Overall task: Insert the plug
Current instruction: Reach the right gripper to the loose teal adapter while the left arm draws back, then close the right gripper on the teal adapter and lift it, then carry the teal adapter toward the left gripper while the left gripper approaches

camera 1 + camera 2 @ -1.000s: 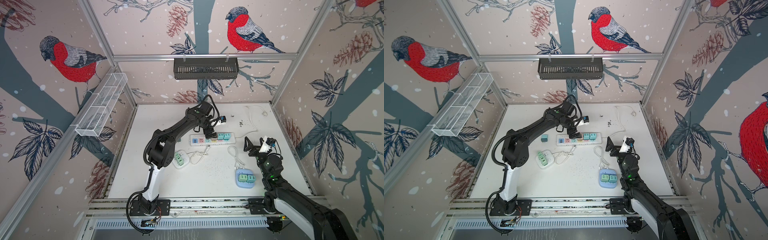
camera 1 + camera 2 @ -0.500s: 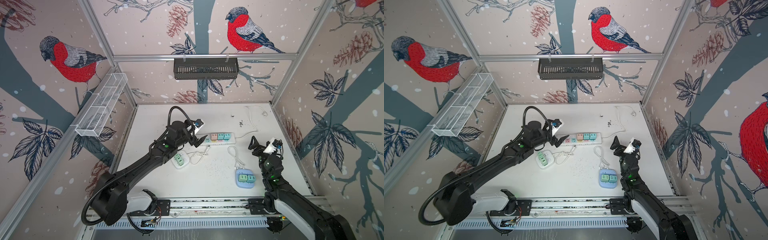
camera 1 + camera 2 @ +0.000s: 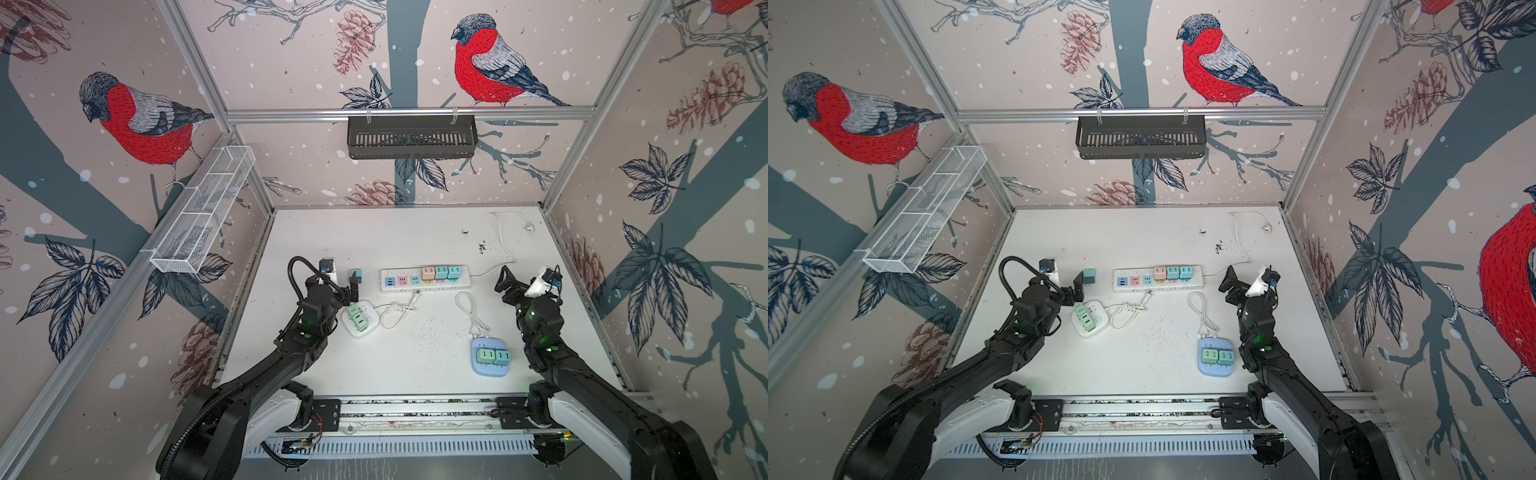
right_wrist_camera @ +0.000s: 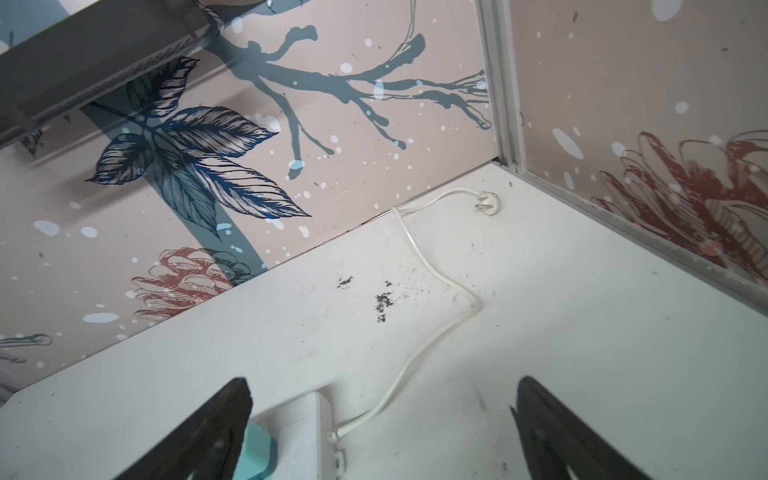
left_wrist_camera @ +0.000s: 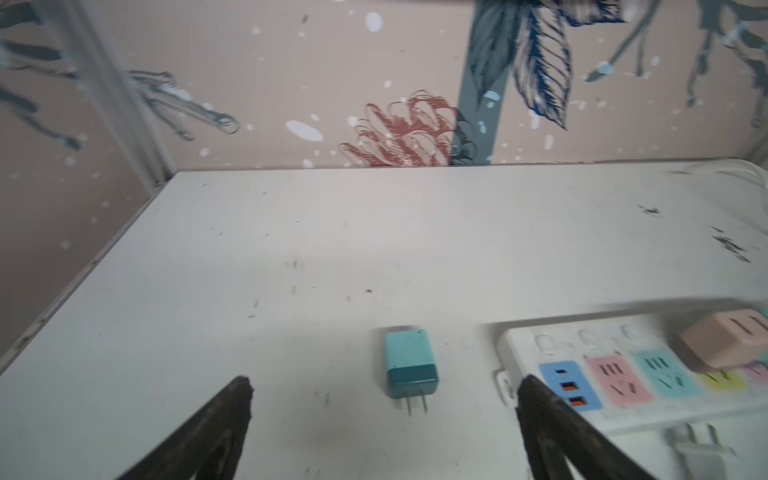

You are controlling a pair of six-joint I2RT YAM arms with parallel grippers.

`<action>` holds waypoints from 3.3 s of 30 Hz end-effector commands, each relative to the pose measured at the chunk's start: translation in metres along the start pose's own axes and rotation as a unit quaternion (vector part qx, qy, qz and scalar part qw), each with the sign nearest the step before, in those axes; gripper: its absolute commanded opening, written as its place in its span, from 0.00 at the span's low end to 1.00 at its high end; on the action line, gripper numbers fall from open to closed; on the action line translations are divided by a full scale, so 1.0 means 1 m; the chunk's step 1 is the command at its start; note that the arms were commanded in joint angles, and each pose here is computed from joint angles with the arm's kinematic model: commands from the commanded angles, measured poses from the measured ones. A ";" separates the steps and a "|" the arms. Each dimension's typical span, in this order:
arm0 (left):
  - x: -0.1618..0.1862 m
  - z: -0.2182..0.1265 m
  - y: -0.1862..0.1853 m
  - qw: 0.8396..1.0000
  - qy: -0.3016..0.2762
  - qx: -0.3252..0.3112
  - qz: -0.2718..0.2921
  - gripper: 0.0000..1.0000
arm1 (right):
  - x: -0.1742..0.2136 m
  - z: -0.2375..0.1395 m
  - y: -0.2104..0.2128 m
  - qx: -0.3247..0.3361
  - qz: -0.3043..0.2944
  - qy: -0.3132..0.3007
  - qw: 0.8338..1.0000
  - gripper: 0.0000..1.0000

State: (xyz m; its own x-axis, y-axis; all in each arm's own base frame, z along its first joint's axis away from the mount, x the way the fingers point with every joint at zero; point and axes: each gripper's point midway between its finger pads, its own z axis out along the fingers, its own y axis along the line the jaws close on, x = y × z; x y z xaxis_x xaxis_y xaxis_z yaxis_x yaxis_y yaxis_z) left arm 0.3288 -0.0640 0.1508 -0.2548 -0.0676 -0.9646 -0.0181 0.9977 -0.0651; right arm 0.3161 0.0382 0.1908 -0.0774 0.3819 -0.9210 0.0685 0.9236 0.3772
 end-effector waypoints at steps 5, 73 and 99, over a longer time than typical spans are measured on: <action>-0.019 -0.008 0.076 0.970 -0.067 -0.175 -0.157 0.98 | 0.015 0.007 0.080 -0.077 -0.015 0.066 0.995 0.93; 0.022 -0.022 0.127 0.927 -0.066 -0.195 -0.313 0.97 | 0.332 0.070 0.391 -0.183 -0.271 0.370 0.869 0.39; 0.007 -0.016 0.094 0.955 -0.074 -0.089 -0.273 0.97 | 0.078 -0.020 0.339 -0.252 -0.245 0.109 0.930 0.22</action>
State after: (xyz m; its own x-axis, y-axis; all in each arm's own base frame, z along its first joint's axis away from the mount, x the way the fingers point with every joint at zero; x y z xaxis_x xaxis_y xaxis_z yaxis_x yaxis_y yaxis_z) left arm 0.3038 0.0361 0.1205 -0.0694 -0.5759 -0.8146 -0.3607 0.7758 -0.5177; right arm 0.3150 0.3995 0.2128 -0.3016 -0.2244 -0.9267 -0.5257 0.8500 -0.0347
